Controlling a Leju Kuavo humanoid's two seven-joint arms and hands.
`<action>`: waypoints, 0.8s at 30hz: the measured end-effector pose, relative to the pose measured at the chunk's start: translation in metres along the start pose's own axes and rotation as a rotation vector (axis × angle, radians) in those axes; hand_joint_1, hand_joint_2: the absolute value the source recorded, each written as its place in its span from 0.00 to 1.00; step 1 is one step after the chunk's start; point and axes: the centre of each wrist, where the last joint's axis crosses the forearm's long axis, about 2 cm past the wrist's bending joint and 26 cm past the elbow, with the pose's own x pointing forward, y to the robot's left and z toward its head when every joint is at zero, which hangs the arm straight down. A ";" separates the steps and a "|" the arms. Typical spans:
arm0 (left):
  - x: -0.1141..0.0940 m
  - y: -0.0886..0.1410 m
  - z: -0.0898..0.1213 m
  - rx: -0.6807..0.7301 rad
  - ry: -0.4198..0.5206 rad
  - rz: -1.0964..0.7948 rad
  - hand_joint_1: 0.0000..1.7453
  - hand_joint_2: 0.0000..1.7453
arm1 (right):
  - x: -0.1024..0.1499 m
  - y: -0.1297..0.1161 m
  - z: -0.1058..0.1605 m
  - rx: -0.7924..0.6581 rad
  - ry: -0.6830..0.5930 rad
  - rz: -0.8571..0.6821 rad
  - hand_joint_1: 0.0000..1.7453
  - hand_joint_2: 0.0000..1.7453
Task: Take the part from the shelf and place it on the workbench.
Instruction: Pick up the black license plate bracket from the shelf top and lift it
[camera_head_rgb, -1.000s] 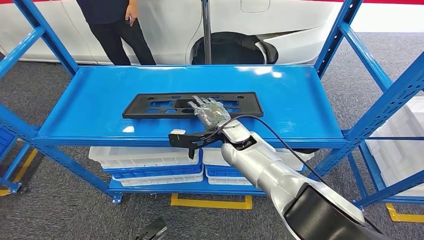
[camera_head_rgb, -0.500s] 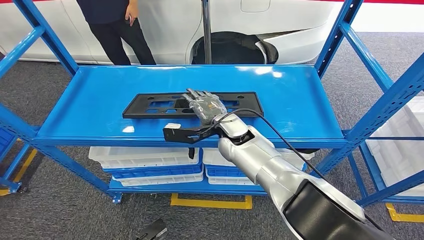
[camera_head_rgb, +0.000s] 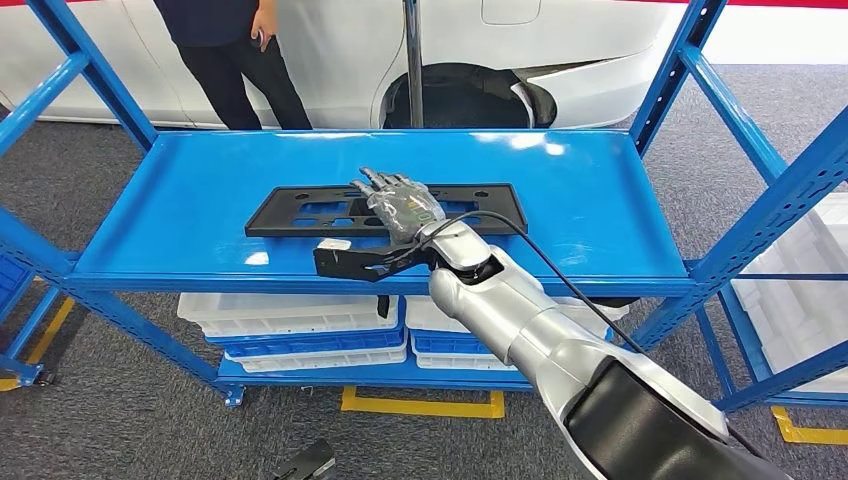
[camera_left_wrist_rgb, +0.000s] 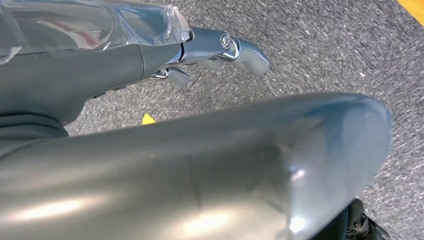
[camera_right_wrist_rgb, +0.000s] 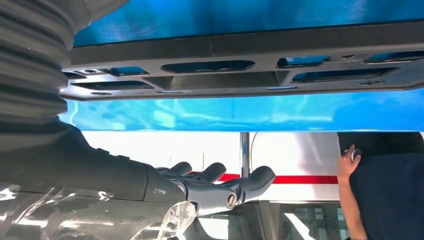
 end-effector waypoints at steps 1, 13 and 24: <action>0.000 0.000 0.000 0.000 0.000 0.000 0.00 0.00 | 0.000 0.000 0.000 0.001 0.002 0.000 0.00 1.00; 0.000 0.000 0.000 0.003 0.004 0.002 0.00 0.00 | -0.006 0.005 0.001 0.020 0.047 0.003 0.00 1.00; -0.001 0.000 0.000 0.003 0.012 0.005 0.00 0.00 | -0.025 0.011 0.005 0.044 0.116 -0.004 0.00 1.00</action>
